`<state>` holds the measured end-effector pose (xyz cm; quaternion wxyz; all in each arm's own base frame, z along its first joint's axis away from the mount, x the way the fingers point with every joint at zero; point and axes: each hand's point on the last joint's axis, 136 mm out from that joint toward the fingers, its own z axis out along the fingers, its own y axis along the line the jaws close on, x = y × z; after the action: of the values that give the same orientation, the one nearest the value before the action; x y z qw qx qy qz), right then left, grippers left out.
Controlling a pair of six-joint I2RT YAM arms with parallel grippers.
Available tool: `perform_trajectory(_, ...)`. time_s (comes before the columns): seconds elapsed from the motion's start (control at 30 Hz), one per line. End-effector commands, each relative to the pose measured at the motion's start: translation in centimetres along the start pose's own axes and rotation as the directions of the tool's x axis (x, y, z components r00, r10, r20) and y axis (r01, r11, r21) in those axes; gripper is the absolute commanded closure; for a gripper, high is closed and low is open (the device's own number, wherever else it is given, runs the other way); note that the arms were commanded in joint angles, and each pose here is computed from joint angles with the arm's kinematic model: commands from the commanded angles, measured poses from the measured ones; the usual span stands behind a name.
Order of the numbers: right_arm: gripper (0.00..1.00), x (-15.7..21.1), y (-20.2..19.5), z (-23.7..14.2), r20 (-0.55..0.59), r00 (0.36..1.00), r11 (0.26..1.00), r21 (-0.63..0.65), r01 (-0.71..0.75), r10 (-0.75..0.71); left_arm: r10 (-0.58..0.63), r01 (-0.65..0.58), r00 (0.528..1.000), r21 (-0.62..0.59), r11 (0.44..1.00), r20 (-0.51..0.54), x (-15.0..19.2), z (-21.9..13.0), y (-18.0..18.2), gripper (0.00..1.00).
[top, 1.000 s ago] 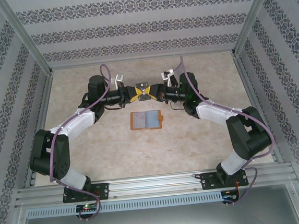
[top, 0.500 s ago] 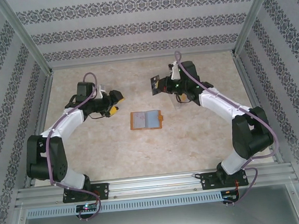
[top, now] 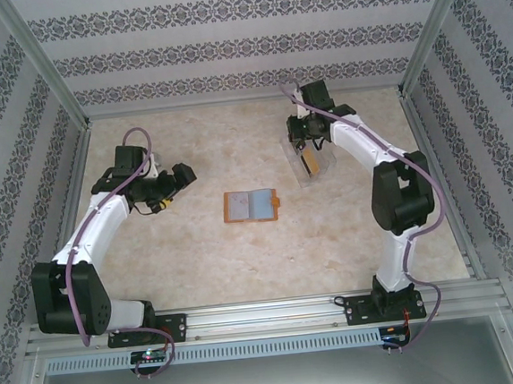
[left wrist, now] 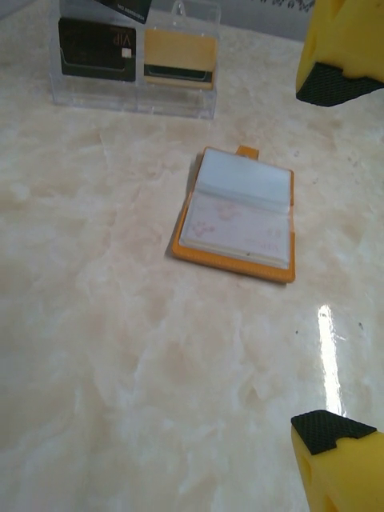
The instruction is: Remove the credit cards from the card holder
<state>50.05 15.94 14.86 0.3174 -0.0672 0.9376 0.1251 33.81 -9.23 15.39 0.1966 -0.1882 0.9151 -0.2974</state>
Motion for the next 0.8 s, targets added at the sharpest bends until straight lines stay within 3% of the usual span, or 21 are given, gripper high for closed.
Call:
perform_trajectory(0.0, 1.0, 0.2, -1.2, 0.1, -0.059, 0.993, 0.992, 0.063, 0.107, -0.103, 0.039, -0.039, 0.999, -0.043, 0.998, 0.008, -0.1, -1.0, 0.4, 0.01)
perform_trajectory(0.77, 1.0, 0.2, -4.3, 3.6, -0.134, 0.982, 0.98, 0.132, 0.151, -0.133, 0.015, -0.016, 0.999, -0.028, 0.999, -0.04, 0.2, 1.1, 1.1, 0.01)
